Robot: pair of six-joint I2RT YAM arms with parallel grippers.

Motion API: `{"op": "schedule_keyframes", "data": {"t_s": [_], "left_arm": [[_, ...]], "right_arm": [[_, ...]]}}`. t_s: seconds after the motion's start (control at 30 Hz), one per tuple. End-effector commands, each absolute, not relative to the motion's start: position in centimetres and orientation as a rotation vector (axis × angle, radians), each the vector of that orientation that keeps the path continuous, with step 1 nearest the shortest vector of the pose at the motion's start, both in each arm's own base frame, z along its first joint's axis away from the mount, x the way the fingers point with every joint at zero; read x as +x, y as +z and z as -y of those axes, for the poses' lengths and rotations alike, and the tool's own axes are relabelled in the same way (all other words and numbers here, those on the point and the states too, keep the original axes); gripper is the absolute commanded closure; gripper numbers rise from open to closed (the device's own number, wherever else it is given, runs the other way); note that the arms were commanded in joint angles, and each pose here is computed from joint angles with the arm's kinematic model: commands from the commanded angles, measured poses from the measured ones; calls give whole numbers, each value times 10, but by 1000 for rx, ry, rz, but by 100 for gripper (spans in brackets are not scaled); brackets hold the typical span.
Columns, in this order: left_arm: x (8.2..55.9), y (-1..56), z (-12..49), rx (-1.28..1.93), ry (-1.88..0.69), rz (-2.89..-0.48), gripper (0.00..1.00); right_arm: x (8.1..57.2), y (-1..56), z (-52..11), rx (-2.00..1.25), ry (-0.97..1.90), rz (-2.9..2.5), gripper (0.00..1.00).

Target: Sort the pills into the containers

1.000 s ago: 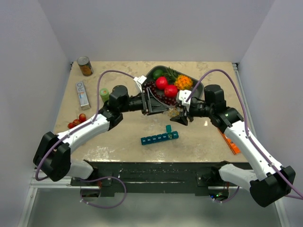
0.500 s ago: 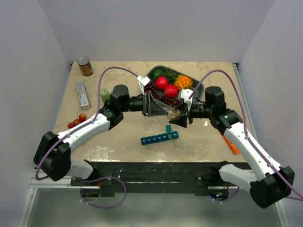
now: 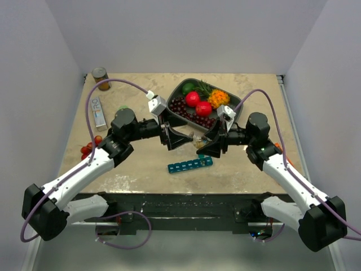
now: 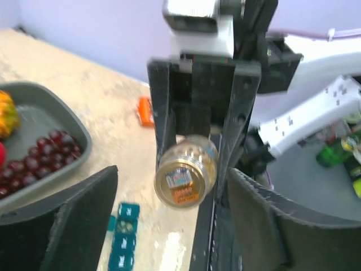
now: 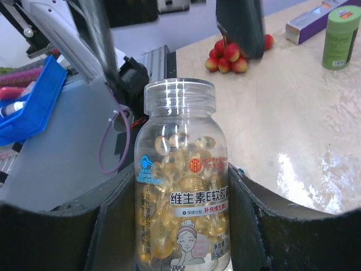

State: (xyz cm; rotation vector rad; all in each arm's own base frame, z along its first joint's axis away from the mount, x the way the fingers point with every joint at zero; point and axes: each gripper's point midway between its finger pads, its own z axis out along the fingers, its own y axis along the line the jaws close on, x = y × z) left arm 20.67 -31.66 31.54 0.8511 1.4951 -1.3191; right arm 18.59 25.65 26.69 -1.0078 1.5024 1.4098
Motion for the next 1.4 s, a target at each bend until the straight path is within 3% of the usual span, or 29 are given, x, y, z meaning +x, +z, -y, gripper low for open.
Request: {"op": "schedule_keyframes", "data": {"t_s": [0.0, 0.33, 0.57, 0.9, 1.37], "left_arm": [[230, 362, 300, 665, -1198, -1350, 1], [239, 400, 266, 242, -1375, -1448, 1], [255, 347, 280, 18, -1563, -1845, 1], [248, 342, 321, 84, -1589, -1948, 1], [241, 316, 345, 119, -1603, -2036, 14]], "right_arm": [[178, 280, -254, -1051, 1420, -1458, 100], [189, 265, -245, -1178, 1196, -1459, 100], [225, 283, -230, -1279, 843, -1412, 100], [244, 284, -227, -1303, 724, -1403, 100], [244, 282, -232, -1292, 760, -1413, 100]]}}
